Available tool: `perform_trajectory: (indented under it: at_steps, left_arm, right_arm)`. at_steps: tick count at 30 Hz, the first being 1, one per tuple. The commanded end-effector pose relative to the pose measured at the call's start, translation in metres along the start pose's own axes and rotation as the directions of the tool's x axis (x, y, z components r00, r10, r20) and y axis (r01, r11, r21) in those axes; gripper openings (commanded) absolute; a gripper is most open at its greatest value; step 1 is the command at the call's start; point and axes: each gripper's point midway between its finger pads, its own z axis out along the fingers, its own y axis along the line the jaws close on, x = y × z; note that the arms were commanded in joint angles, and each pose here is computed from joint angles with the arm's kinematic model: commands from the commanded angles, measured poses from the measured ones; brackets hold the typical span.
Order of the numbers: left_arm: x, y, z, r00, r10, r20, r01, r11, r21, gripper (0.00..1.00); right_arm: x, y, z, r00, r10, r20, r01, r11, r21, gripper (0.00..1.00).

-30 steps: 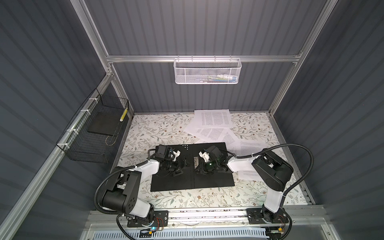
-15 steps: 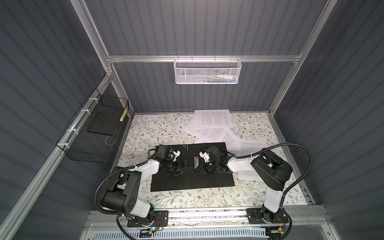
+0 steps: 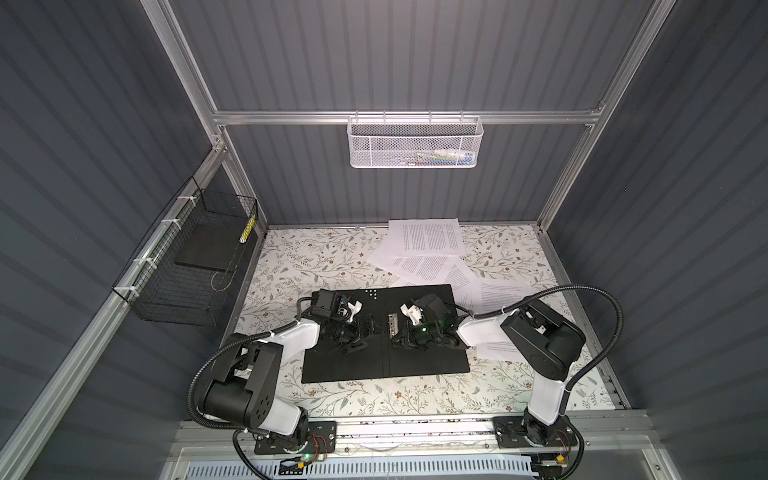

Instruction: Put the files into the folder

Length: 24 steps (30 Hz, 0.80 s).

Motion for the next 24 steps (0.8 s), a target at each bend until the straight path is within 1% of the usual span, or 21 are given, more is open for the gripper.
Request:
perform_trajectory:
  at_steps: [1, 5, 8, 12, 14, 17, 20, 24]
  left_arm:
    - [0.045, 0.082, 0.004, 0.979, -0.190, -0.068, 0.160, 0.937, -0.312, 1.00]
    - [0.045, 0.086, 0.002, 0.978, -0.200, -0.064, 0.168, 0.928, -0.333, 1.00]
    - [0.044, 0.087, 0.001, 0.978, -0.201, -0.055, 0.171, 0.924, -0.343, 1.00]
    - [0.044, 0.089, -0.002, 0.978, -0.206, -0.045, 0.177, 0.918, -0.355, 1.00]
    - [0.043, 0.088, -0.004, 0.978, -0.205, -0.037, 0.178, 0.916, -0.359, 1.00]
    - [0.044, 0.088, -0.005, 0.976, -0.214, -0.031, 0.189, 0.914, -0.359, 1.00]
    - [0.048, 0.090, -0.005, 0.973, -0.226, -0.039, 0.197, 0.910, -0.364, 1.00]
    - [0.050, 0.094, -0.006, 0.973, -0.227, -0.039, 0.196, 0.905, -0.377, 1.00]
  right_arm:
    - [0.008, -0.052, -0.005, 0.993, 0.114, 0.000, -0.113, 0.981, 0.155, 0.00]
    - [0.012, -0.071, -0.013, 0.990, 0.139, 0.004, -0.135, 0.952, 0.274, 0.00]
    - [0.017, -0.087, -0.016, 0.985, 0.172, 0.010, -0.166, 0.931, 0.327, 0.00]
    - [0.019, -0.095, -0.017, 0.983, 0.181, 0.015, -0.174, 0.912, 0.371, 0.00]
    - [0.017, -0.093, -0.020, 0.986, 0.166, 0.022, -0.161, 0.909, 0.385, 0.00]
    - [0.023, -0.098, -0.022, 0.983, 0.182, 0.015, -0.174, 0.905, 0.388, 0.00]
    - [0.030, -0.098, -0.018, 0.979, 0.202, 0.009, -0.193, 0.918, 0.346, 0.00]
    - [0.034, -0.105, -0.017, 0.978, 0.205, 0.025, -0.200, 0.912, 0.359, 0.00]
